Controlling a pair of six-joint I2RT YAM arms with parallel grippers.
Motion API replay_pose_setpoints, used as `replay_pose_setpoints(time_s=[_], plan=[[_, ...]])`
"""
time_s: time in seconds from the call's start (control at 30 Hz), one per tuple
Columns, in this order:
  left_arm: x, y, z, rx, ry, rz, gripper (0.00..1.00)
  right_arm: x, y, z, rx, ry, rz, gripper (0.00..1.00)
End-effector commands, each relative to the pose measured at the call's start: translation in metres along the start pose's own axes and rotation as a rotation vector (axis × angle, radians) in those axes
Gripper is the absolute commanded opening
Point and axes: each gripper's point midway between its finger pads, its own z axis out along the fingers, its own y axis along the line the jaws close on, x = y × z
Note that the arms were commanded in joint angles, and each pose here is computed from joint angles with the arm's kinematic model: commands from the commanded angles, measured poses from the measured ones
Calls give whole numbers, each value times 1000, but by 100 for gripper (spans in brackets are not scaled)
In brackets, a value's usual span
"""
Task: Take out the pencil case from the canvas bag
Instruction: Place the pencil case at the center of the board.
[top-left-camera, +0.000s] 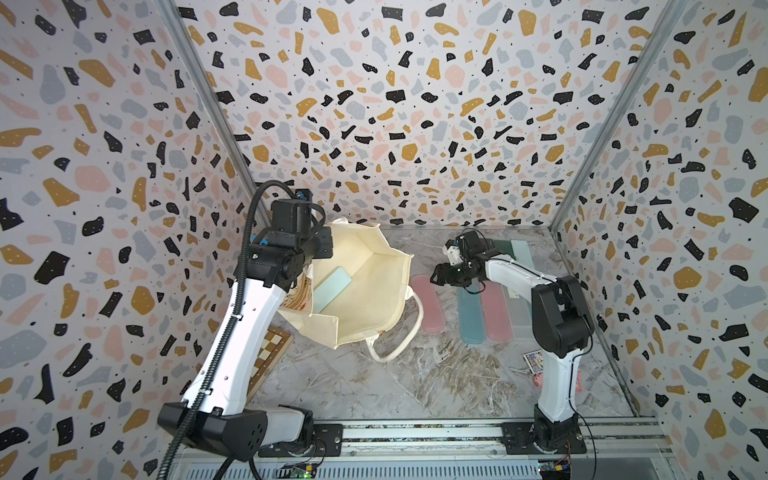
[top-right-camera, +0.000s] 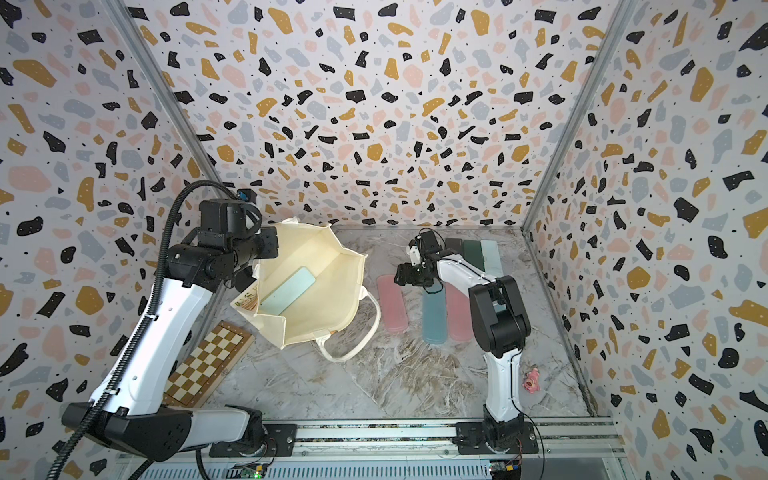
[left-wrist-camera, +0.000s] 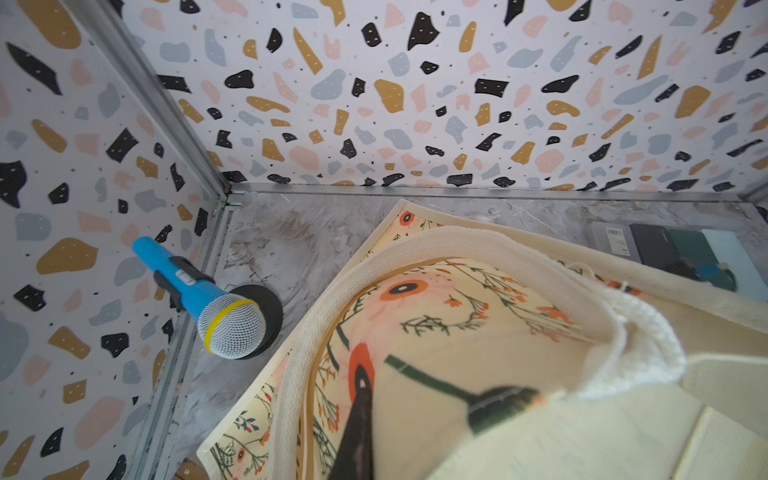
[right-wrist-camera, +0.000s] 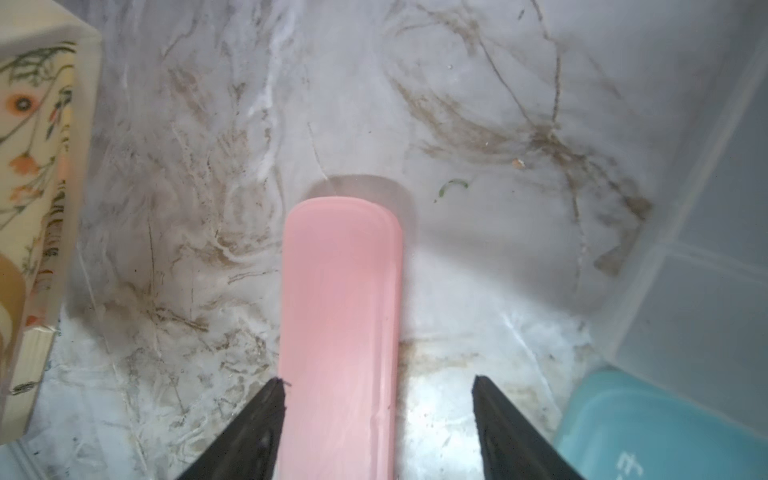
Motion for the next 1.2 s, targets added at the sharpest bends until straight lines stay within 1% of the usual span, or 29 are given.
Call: replay_pose_setpoints(time_s=[0.0, 0.07, 0.17, 0.3, 0.4, 0.53, 0.7, 0.87, 1.07, 1.17], plan=[[-36, 24, -25, -82, -168, -85, 0, 14, 11, -11, 112, -40, -83, 81], [-37, 32, -28, -118, -178, -92, 0, 32, 19, -8, 141, -25, -112, 88], [-37, 43, -33, -168, -189, -103, 0, 56, 31, -4, 177, -13, -150, 96], [-37, 55, -36, -228, -198, -110, 0, 78, 38, 3, 186, 11, -159, 100], [-37, 57, -37, -232, -201, -114, 0, 89, 41, 10, 180, 35, -164, 100], [-37, 55, -37, -218, -200, -115, 0, 95, 37, 17, 208, 54, -166, 100], [-37, 53, -36, -207, -200, -116, 0, 94, 26, 17, 279, 54, -162, 98], [-37, 52, -36, -200, -199, -113, 0, 92, 25, 18, 298, 57, -169, 97], [-37, 50, -35, -188, -200, -113, 0, 91, 23, 25, 308, 70, -170, 94], [-37, 50, -35, -185, -200, -114, 0, 89, 21, 29, 326, 76, -159, 89]])
